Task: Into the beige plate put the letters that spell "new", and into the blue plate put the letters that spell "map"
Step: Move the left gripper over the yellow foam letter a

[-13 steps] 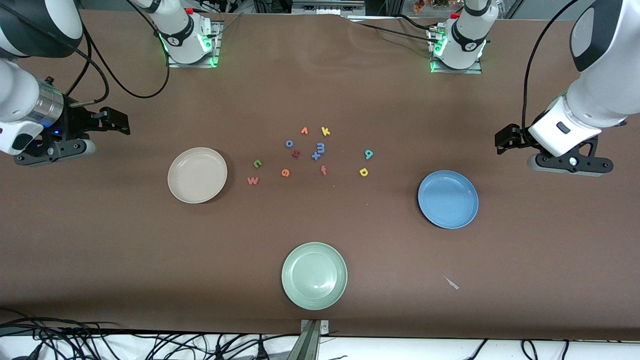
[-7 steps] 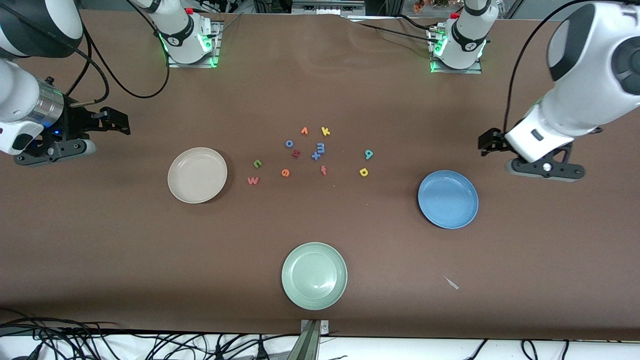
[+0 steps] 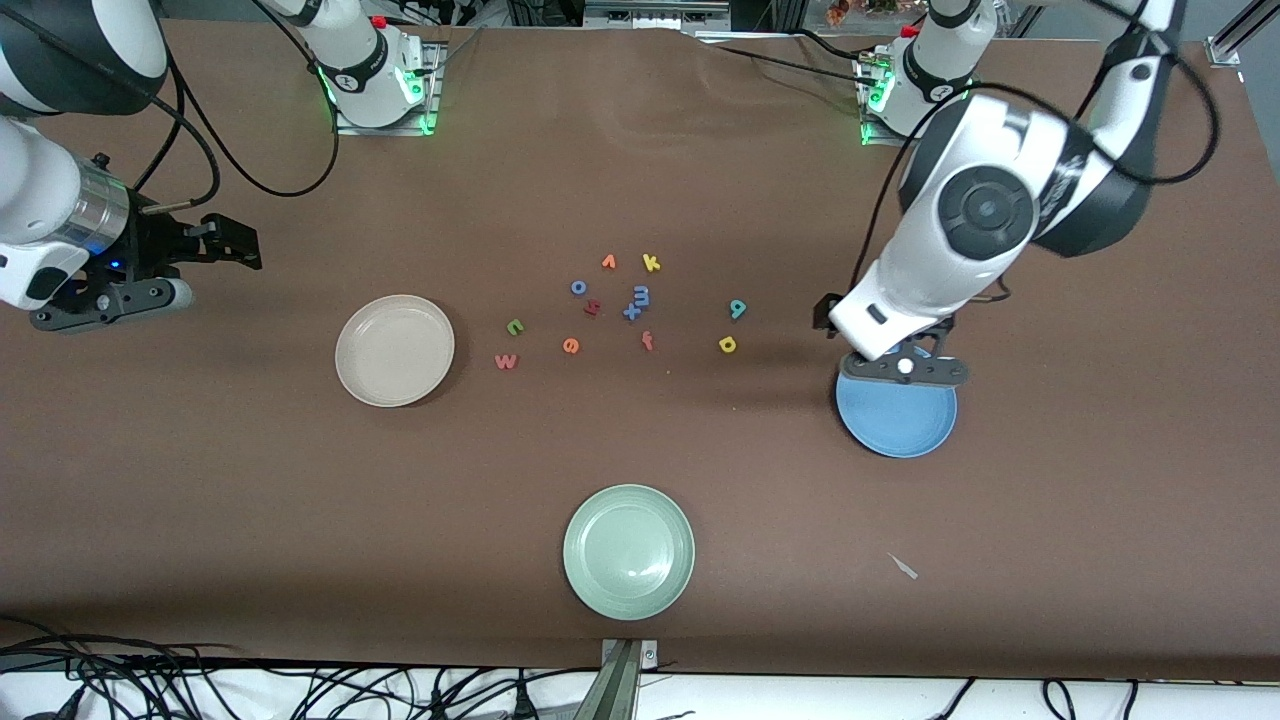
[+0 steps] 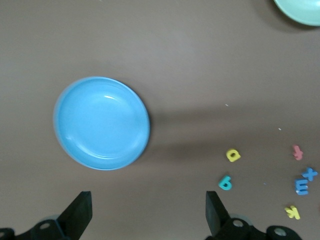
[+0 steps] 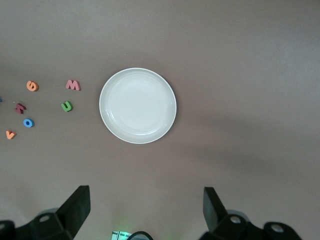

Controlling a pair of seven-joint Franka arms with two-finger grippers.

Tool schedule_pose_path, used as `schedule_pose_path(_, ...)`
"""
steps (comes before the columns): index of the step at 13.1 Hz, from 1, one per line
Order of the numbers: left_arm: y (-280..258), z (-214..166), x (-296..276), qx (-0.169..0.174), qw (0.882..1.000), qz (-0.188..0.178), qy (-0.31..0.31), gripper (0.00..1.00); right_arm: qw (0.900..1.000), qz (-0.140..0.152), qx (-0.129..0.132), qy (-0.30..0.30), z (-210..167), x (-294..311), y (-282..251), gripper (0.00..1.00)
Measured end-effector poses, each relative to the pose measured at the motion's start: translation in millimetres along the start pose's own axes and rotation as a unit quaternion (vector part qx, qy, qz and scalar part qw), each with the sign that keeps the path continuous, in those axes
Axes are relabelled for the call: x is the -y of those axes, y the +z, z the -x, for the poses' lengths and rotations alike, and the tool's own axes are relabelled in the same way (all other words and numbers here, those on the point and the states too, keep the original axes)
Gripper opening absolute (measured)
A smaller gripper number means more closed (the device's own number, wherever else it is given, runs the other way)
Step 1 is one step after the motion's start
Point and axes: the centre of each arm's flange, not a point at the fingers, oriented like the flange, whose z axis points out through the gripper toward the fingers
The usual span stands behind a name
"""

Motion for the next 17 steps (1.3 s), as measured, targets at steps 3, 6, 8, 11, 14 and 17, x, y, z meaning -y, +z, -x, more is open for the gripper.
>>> schedule_pose_path(3,39,-15,-17,0.004,1.000,0.018,0.002,1.00,1.000,0.000,-0.001,0.000,0,0,0,1.00)
schedule_pose_path(6,68,-20,-47,-0.004,1.000,0.020,0.021,1.00,1.000,0.000,0.000,0.000,0,0,0,1.00)
schedule_pose_path(8,84,-21,-60,-0.005,0.999,0.020,0.029,1.00,1.000,0.000,-0.001,0.000,-1,0,0,1.00)
schedule_pose_path(11,115,-28,-65,-0.001,0.999,0.019,0.029,0.97,1.000,0.000,-0.001,0.000,-1,0,1,1.00)
schedule_pose_path(14,153,-34,-72,0.001,0.999,0.019,0.032,0.90,1.000,0.000,-0.001,0.000,-1,1,1,1.00)
schedule_pose_path(17,182,-31,-89,0.000,0.999,0.018,0.043,0.88,1.000,0.000,0.000,-0.001,-2,1,2,1.00)
